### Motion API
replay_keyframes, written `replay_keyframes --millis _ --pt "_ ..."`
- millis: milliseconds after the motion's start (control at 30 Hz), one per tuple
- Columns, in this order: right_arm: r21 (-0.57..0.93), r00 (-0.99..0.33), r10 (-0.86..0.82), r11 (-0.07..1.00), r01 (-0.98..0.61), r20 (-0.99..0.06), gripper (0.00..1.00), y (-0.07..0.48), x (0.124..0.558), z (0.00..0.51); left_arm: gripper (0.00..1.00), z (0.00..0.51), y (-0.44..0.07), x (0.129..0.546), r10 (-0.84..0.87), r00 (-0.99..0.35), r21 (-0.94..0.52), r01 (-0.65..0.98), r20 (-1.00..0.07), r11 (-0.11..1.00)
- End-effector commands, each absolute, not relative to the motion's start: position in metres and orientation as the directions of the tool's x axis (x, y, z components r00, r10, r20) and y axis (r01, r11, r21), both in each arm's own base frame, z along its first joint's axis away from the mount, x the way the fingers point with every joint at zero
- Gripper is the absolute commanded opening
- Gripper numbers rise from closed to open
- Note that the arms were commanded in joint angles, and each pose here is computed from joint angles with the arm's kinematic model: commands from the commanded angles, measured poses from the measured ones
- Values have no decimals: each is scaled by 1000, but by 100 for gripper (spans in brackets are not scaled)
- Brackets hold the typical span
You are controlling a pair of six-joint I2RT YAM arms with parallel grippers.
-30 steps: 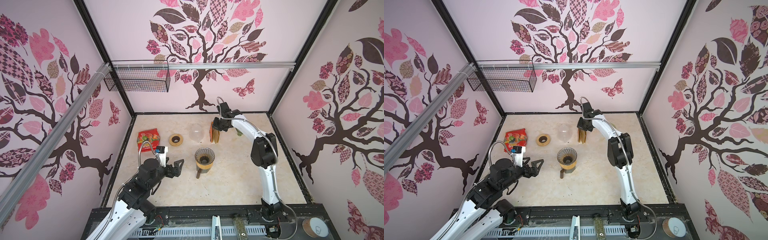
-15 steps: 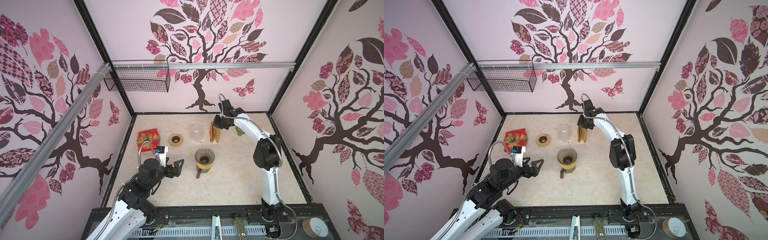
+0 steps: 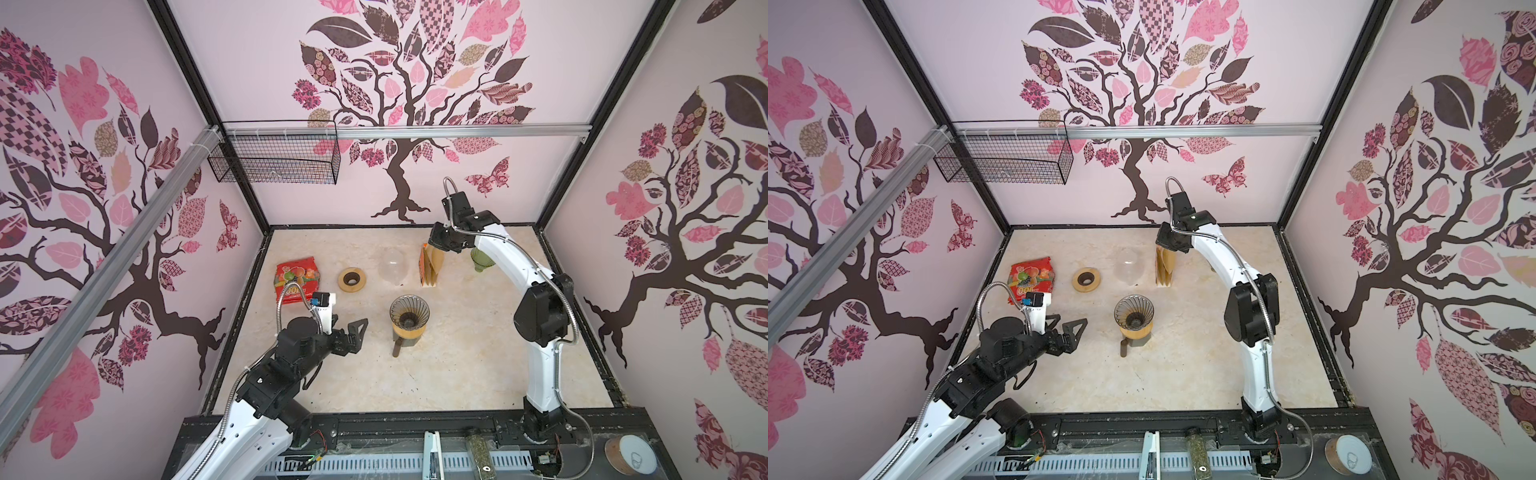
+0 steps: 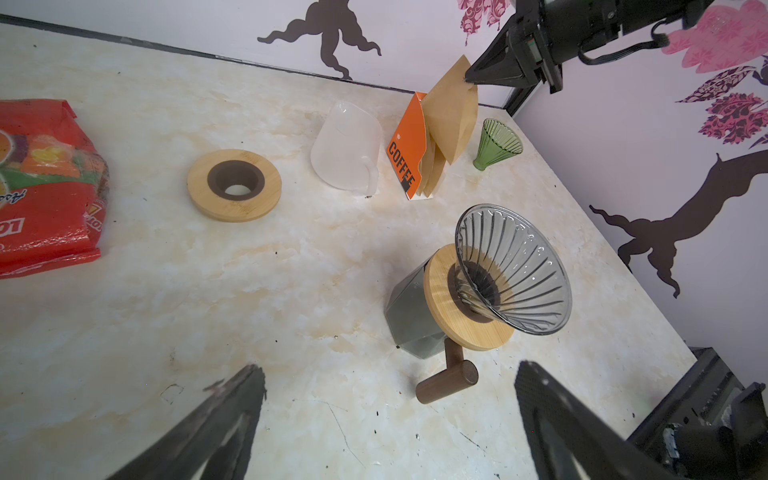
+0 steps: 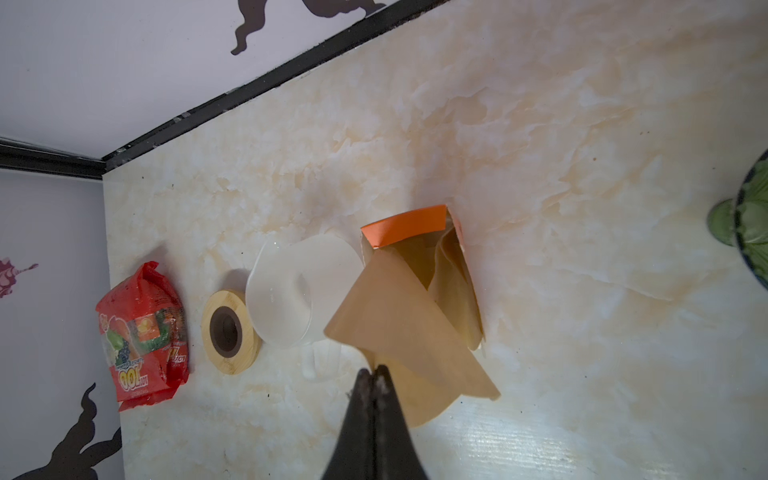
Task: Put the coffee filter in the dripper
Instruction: 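Lift the tan filter out of the box with the right gripper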
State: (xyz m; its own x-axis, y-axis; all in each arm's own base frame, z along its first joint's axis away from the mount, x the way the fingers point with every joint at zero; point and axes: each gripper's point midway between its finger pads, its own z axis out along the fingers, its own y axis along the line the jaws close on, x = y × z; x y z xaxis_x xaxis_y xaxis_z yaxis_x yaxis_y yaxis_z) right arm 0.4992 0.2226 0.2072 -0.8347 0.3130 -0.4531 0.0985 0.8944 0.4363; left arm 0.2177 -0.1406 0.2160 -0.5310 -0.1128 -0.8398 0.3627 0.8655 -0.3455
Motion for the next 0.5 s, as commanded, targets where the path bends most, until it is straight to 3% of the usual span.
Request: replay_keyframes --millis 0,467 --pt "465 -778 313 885 30 -545 0 219 486 275 97 210 -142 219 -118 -537 -353 360 -835 863" --pt "537 -757 306 841 -70 -578 0 218 445 345 97 208 -144 220 -122 -553 -368 359 -824 858"
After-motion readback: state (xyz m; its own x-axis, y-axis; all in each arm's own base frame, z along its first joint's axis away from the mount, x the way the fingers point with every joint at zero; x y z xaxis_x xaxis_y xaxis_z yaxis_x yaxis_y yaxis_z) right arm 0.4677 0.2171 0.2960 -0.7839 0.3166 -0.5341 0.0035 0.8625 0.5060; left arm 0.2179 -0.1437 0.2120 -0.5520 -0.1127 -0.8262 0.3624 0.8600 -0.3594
